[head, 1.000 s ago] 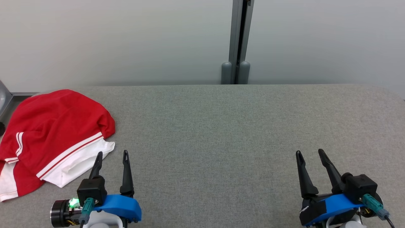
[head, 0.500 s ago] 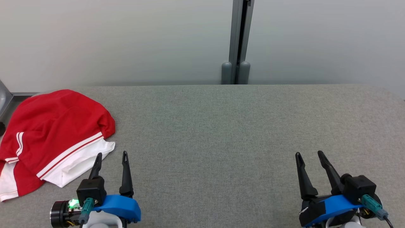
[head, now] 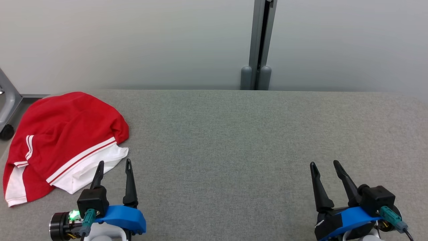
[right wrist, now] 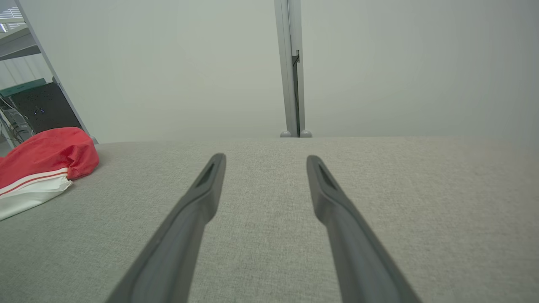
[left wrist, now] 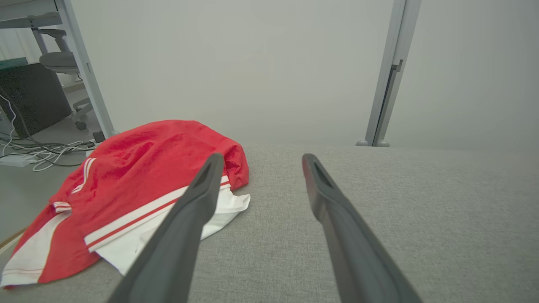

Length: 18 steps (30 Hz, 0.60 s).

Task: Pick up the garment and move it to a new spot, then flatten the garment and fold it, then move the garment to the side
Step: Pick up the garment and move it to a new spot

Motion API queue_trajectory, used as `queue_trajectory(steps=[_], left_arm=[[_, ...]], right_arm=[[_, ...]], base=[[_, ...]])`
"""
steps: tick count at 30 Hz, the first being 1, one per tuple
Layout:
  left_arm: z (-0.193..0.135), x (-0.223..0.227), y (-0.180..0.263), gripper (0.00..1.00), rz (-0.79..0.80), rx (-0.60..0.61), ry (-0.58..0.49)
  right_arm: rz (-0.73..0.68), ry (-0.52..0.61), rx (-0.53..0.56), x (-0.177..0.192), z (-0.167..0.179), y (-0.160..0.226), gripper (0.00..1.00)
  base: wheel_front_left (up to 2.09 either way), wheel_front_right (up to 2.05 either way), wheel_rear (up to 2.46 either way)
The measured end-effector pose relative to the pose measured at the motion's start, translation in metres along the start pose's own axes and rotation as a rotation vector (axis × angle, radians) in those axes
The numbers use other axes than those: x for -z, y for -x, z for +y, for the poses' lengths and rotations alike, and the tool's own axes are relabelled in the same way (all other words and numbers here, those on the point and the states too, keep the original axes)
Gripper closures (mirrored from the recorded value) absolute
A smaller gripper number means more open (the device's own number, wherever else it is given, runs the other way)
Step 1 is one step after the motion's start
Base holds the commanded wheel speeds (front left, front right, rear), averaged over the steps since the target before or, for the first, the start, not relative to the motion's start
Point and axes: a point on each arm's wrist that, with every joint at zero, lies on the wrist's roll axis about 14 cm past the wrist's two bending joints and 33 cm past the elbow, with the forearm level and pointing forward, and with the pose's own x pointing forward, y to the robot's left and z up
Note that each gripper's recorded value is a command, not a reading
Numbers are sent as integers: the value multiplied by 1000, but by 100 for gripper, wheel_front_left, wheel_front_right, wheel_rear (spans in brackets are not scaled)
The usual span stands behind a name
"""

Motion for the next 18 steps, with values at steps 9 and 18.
queue_trajectory(steps=[9,18], left_arm=[[27,-5,11,0,-18,-78,-3],[66,-11,30,0,-36,-192,-11]], right_arm=[[5,-4,-66,2,22,-10,0],[17,-13,-154,7,52,-23,0]], base=[[0,0,0],[0,0,0]])
